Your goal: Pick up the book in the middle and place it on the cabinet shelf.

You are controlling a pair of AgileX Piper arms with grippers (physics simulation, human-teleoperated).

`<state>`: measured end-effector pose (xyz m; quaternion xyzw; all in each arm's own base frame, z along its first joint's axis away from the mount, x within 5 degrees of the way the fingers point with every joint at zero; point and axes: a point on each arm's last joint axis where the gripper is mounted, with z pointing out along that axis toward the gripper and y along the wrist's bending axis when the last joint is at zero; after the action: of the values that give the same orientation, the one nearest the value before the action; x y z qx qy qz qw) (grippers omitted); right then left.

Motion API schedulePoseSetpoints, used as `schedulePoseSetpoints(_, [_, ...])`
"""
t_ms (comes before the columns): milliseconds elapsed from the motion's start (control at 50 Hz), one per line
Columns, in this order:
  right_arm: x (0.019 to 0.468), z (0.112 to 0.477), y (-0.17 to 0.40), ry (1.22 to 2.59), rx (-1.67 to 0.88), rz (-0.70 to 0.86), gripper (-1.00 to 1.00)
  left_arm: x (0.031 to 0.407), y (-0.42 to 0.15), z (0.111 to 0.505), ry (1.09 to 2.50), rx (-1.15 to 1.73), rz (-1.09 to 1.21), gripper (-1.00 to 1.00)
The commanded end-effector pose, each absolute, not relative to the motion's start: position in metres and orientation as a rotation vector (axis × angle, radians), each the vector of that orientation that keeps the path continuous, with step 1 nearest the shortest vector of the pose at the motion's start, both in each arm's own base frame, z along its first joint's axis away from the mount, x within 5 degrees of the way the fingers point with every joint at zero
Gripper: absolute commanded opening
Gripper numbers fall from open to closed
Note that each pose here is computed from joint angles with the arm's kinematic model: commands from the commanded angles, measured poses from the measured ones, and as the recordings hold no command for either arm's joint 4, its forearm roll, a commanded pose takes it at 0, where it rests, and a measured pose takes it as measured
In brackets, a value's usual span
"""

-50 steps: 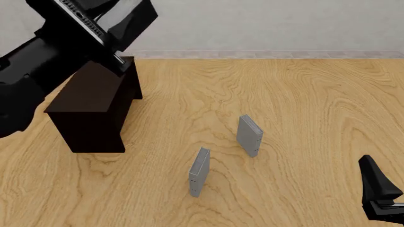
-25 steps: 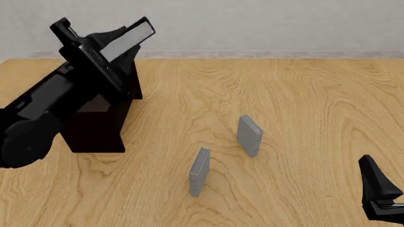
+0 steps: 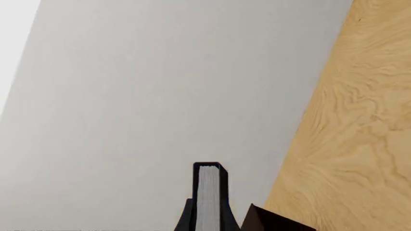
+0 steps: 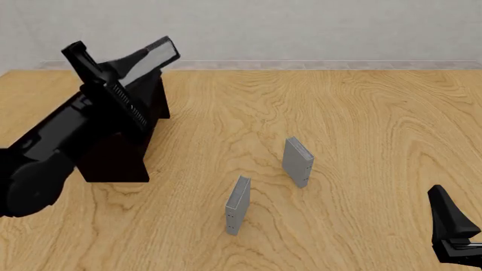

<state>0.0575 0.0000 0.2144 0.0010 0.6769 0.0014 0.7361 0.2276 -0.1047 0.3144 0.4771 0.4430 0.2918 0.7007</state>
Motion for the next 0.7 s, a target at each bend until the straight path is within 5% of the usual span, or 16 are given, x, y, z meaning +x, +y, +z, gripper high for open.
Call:
schedulePoseSetpoints(20, [0.057,0.214,0.0,1.487,0.002,0.003,1.0,0.231,-0.1,0.311,0.945,1.084,0.736,-1.0])
schedulePoseSetpoints(700, [0.057,0.214,0.0,1.487,0.002,0.003,1.0,0.251,-0.095,0.28,0.947,1.17,0.859,-1.0])
